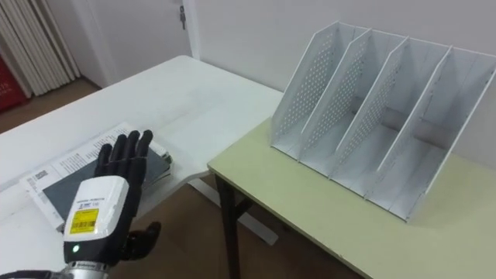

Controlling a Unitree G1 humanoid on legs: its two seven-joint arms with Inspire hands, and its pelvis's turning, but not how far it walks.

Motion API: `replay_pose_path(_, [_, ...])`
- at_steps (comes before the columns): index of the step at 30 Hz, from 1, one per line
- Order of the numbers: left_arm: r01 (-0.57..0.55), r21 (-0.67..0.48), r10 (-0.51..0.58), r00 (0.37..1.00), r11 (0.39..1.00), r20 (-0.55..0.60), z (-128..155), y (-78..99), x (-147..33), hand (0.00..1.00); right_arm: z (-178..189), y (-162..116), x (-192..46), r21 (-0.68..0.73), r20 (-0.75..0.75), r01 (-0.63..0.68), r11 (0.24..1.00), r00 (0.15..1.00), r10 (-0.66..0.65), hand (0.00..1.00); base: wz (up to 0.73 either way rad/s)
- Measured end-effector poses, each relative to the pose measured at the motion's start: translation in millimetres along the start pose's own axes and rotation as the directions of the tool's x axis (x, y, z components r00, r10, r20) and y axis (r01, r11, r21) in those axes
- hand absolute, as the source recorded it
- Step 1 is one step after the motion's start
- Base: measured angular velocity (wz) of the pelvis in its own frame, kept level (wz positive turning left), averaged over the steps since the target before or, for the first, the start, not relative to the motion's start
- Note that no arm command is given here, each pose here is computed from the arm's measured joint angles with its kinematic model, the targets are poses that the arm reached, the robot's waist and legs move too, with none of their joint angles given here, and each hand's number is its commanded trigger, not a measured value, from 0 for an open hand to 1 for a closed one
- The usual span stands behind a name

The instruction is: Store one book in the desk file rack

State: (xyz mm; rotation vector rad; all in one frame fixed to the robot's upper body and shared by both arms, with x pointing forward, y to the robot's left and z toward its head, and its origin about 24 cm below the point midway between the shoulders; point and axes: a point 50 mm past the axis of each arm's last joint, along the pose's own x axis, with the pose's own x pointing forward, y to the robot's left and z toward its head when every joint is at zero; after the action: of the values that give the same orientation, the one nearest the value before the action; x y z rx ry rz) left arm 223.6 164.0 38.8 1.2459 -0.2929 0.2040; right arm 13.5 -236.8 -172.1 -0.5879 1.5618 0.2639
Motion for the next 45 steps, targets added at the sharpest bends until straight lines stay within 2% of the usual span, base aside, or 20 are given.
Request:
replay_pose_path(6, [-0.021, 0.032, 0.022, 1.000, 0.999, -0.016, -8.8, 6.2, 2.0, 0.00, -4.4, -1.4, -0.1, 0.000, -0.010, 0.004, 1.000, 1.000, -0.004, 0.00, 0.00])
replay_pose_path(16, [0.003, 0.057, 0.000, 0.998, 0.998, -0.057, -16.2, 4.1, 0.4, 0.00, -5.7, -4.6, -0.3, 0.002, -0.020, 0.015, 1.000, 1.000, -0.015, 0.00, -0.03])
replay_pose_path(22, [0.097, 0.090, -0.085, 0.989, 0.991, -0.124, -27.4, -2.7, -2.0, 0.00, -8.3, -7.1, -0.5, 0.003, -0.045, 0.015, 1.000, 0.999, -0.015, 0.00, 0.00])
replay_pose_path(27, [0.206, 0.102, -0.180, 0.959, 0.973, -0.221, -43.3, -9.0, -6.3, 0.00, -12.0, -11.0, -0.9, 0.011, -0.059, 0.000, 1.000, 0.998, 0.000, 0.00, 0.00])
replay_pose_path(35, [0.331, 0.083, -0.293, 0.907, 0.940, -0.302, -53.9, -18.8, -11.4, 0.00, -11.8, -14.3, -1.2, 0.001, -0.070, 0.006, 1.000, 0.998, -0.006, 0.00, 0.00])
replay_pose_path(45, [0.364, 0.078, -0.317, 0.883, 0.928, -0.345, -63.4, -19.6, -4.2, 0.00, -7.1, -19.3, -1.6, 0.016, -0.046, 0.026, 1.000, 0.999, -0.025, 0.00, -0.07])
